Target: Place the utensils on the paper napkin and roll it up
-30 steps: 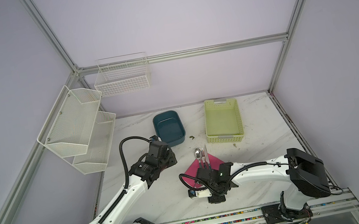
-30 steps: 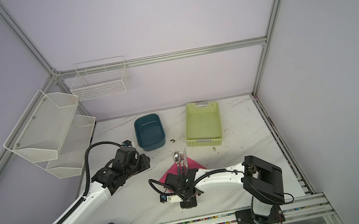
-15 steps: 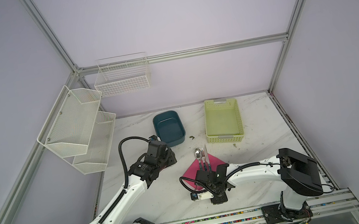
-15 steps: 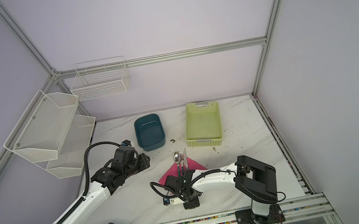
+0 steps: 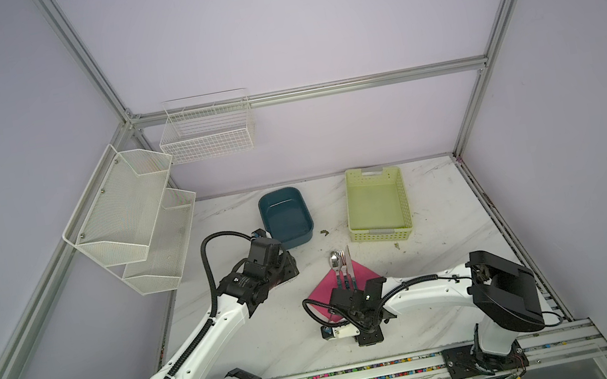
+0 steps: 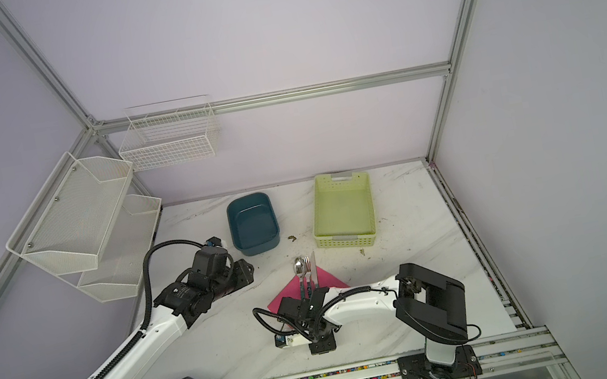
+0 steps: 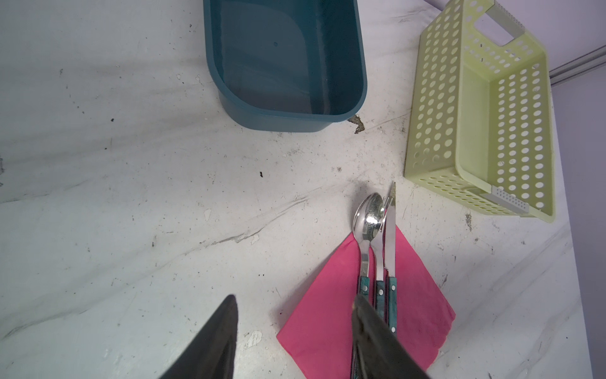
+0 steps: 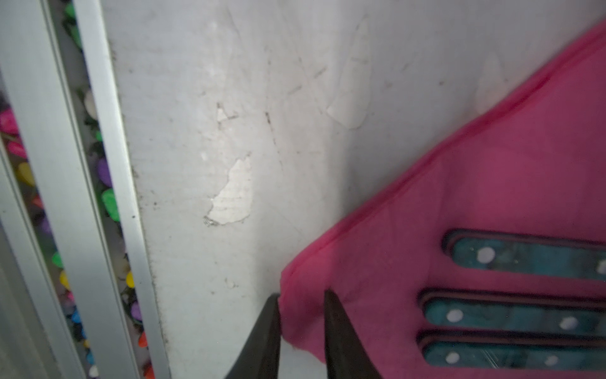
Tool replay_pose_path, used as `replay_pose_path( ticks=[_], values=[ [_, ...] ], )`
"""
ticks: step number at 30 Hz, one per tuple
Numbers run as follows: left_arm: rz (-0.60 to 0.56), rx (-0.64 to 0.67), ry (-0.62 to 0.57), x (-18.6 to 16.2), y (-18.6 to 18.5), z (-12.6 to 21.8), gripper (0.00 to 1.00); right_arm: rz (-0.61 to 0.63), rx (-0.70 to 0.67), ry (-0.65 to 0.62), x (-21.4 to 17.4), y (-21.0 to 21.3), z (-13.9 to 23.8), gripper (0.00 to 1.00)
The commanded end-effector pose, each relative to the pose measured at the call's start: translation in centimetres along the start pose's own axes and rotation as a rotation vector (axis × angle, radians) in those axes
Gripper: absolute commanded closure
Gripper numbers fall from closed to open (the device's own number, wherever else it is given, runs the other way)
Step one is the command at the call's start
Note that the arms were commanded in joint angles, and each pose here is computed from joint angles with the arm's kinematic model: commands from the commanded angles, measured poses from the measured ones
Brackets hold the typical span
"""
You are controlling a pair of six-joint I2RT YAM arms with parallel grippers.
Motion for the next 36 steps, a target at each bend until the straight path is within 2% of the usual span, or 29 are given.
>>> replay_pose_path(
  ticks=[1, 9, 19, 26, 36],
  values=[
    [-0.007, -0.003, 0.001, -0.5, 0.4, -0.7, 0.45, 0.01, -0.014, 0.007, 0.1, 0.2, -0.2, 0.68],
    [0.004, -0.007, 0.006, -0.5, 0.4, -0.8, 0.45, 0.046, -0.075, -0.082, 1.0, 0.9, 1.3, 0.66],
    [0.008, -0.008, 0.018, -0.4, 0.4, -0.9, 0.45, 0.048, 0.005, 0.02, -0.1, 1.6, -0.8, 0.68],
    [0.009, -0.008, 0.017, -0.4, 0.4, -0.8, 0.45, 0.043, -0.014, 0.018, 0.0, 1.5, -0.6, 0.66],
    [0.011, -0.001, 0.018, -0.4, 0.5, -0.8, 0.44, 0.044, -0.022, 0.035, -0.2, 1.4, -1.0, 0.68]
  ],
)
Point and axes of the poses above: each gripper's point midway between its finger pads, its own z axis back along the fingers, its own y axis along the line the jaws close on, x = y × z, the point moved 10 cm from there along z, back along the fingers, and after that the axes turned 7 degrees about -z, right-handed, at the moved point
